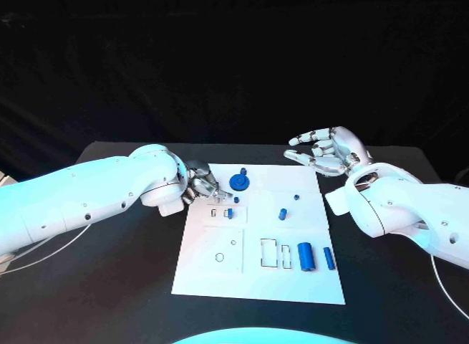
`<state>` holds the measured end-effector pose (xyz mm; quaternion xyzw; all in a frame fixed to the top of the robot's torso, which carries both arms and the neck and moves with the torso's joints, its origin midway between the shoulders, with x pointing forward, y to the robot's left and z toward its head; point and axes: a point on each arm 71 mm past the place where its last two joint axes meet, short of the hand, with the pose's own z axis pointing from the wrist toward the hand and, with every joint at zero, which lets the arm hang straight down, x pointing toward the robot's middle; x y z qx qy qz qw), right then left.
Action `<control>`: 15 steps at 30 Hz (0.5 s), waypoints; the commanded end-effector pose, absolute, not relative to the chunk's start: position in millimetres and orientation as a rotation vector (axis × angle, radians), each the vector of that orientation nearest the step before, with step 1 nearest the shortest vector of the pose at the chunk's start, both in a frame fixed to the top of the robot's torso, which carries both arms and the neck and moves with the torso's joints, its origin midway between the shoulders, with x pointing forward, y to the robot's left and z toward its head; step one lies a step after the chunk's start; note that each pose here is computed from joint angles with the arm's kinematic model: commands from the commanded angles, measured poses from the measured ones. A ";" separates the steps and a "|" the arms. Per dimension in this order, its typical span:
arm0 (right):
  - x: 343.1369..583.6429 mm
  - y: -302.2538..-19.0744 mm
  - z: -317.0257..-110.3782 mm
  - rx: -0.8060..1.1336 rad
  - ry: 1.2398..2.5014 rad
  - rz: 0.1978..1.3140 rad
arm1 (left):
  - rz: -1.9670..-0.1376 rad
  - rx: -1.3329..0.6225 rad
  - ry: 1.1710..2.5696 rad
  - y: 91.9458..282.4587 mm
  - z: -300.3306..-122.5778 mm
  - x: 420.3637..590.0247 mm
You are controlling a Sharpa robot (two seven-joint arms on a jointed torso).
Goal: Assemble the parts on the task board
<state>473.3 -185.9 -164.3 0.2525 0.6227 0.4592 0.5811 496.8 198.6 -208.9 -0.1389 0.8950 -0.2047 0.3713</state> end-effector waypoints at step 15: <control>477.1 -189.1 -166.7 0.615 1.487 1.047 | -0.440 -0.205 2.422 176.7 -215.6 499.3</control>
